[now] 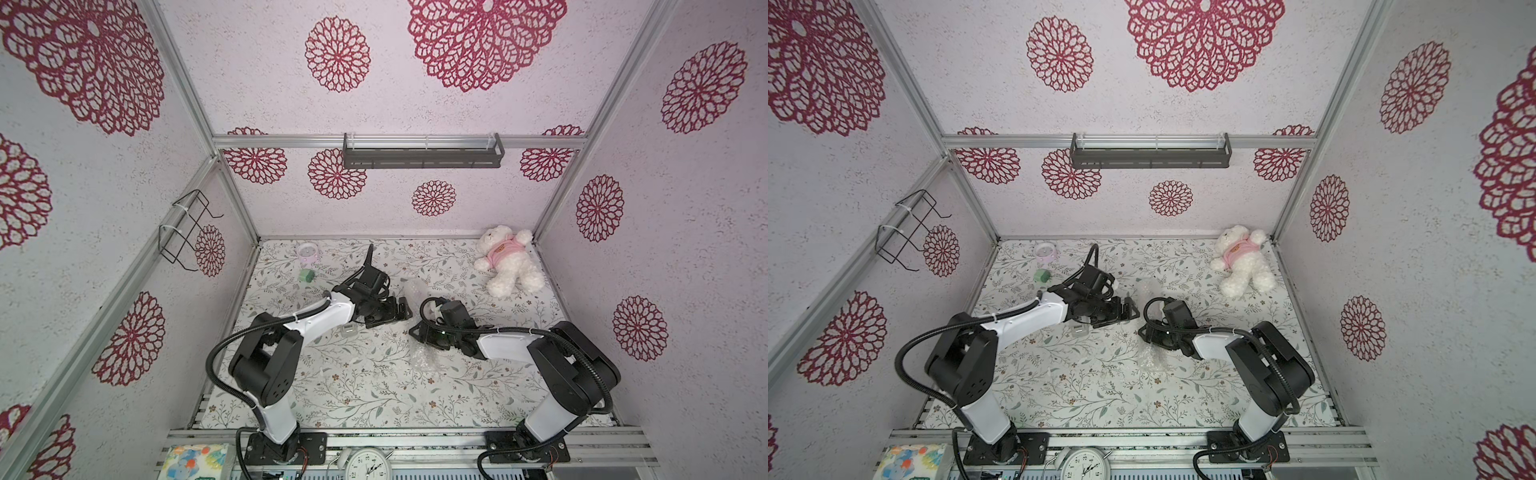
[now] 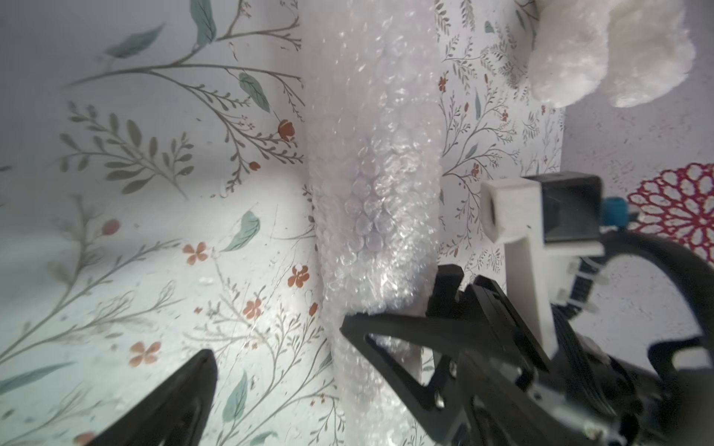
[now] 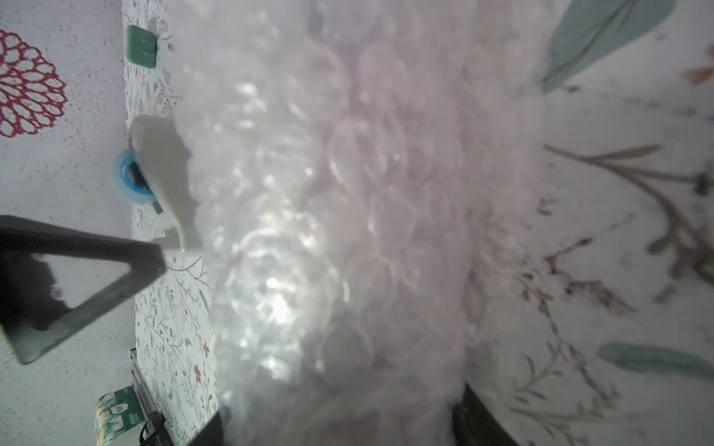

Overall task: Wrap wine bottles in bubble wrap
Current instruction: Wrap the wine bottle in bubble wrap, then tear off the tape using the Tape Cutter.

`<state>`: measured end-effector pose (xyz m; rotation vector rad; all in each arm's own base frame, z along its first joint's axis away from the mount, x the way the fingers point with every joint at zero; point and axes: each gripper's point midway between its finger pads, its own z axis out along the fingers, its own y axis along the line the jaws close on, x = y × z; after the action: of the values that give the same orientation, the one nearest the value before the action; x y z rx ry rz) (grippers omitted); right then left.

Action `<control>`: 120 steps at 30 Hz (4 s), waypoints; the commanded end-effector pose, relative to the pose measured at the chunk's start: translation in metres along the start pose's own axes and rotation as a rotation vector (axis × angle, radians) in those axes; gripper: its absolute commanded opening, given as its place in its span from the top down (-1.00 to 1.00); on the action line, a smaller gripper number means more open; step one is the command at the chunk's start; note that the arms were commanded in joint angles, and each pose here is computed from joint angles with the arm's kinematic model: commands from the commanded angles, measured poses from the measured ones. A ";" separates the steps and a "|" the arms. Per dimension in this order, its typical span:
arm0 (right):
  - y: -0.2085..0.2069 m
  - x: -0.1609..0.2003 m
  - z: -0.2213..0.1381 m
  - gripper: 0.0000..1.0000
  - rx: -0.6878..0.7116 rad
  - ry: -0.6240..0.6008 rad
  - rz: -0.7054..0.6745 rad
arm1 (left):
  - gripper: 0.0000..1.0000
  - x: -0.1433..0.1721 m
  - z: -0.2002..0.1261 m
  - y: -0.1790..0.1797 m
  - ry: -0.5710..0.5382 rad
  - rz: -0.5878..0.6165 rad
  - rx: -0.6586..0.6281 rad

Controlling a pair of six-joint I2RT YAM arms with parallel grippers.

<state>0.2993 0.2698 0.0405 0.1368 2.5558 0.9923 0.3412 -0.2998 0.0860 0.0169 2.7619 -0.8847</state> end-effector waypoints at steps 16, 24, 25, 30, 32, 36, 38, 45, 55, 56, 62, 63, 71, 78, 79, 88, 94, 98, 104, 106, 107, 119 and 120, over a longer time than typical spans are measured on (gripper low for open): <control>-0.019 0.006 0.012 -0.05 0.049 0.026 0.000 | -0.70 -0.009 0.080 -0.007 0.069 -0.105 0.052; -0.019 0.000 0.000 -0.34 0.097 0.001 -0.011 | -0.28 -0.008 0.086 0.003 0.061 -0.133 0.019; -0.020 -0.001 -0.002 -0.38 0.107 -0.002 -0.013 | -0.28 -0.007 0.087 0.007 0.062 -0.132 0.001; -0.022 -0.002 -0.015 -0.58 0.146 -0.015 -0.016 | -0.27 -0.007 0.087 0.012 0.060 -0.133 -0.024; -0.023 -0.003 -0.021 -0.69 0.164 -0.023 -0.022 | -0.27 -0.006 0.087 0.014 0.060 -0.132 -0.036; -0.022 -0.006 -0.034 -0.85 0.185 -0.044 -0.035 | -0.28 -0.008 0.086 0.015 0.055 -0.130 -0.045; -0.020 -0.008 -0.043 -0.86 0.192 -0.058 -0.041 | -0.29 -0.008 0.085 0.014 0.053 -0.123 -0.051; -0.007 -0.024 -0.093 -0.76 0.200 -0.162 -0.087 | -0.47 -0.013 0.072 0.000 0.040 -0.074 -0.069; 0.005 -0.027 -0.099 -0.32 0.142 -0.143 -0.123 | -0.76 -0.021 0.048 -0.021 0.019 -0.009 -0.034; 0.007 -0.027 -0.098 -0.26 0.134 -0.140 -0.125 | -0.78 -0.023 0.044 -0.023 0.013 -0.002 -0.031; 0.017 -0.034 -0.102 0.00 0.113 -0.159 -0.137 | -0.93 -0.027 0.027 -0.030 0.000 0.044 -0.026; 0.018 -0.035 -0.102 0.03 0.112 -0.161 -0.138 | -0.94 -0.028 0.024 -0.030 -0.002 0.047 -0.023; 0.026 -0.045 -0.110 0.09 0.129 -0.183 -0.172 | -0.94 -0.037 -0.004 -0.043 -0.022 0.097 -0.006; 0.058 -0.056 -0.112 0.13 0.099 -0.207 -0.273 | -0.94 -0.055 -0.078 -0.012 -0.159 0.172 -0.195; 0.069 -0.056 -0.110 0.14 0.096 -0.207 -0.310 | -0.94 -0.054 -0.091 0.001 -0.181 0.157 -0.220; 0.157 -0.022 -0.034 0.12 -0.091 -0.075 -0.337 | -0.94 -0.027 -0.172 0.123 -0.349 -0.152 -0.058; 0.185 0.010 0.017 0.20 -0.259 0.012 -0.268 | -0.63 -0.007 -0.166 0.177 -0.344 -0.371 0.149; 0.191 0.021 0.043 -0.02 -0.308 0.040 -0.265 | -0.22 -0.005 -0.146 0.193 -0.307 -0.436 0.197; 0.192 0.027 0.074 -0.13 -0.338 0.059 -0.264 | 0.17 -0.002 -0.122 0.208 -0.287 -0.497 0.222; 0.191 0.029 0.083 -0.13 -0.335 0.068 -0.270 | 0.26 0.001 -0.115 0.213 -0.282 -0.512 0.224; 0.190 0.029 0.087 -0.15 -0.335 0.069 -0.272 | 0.28 0.002 -0.112 0.214 -0.279 -0.517 0.225; 0.186 0.034 0.097 -0.15 -0.356 0.071 -0.262 | 0.36 0.010 -0.073 0.213 -0.220 -0.540 0.222; 0.185 0.035 0.096 -0.15 -0.355 0.067 -0.262 | 0.36 0.010 -0.069 0.212 -0.215 -0.537 0.221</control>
<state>0.2973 0.4700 0.0668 -0.3272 2.3961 1.2729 0.3244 -0.0810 0.0171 -0.7893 2.5074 -1.2210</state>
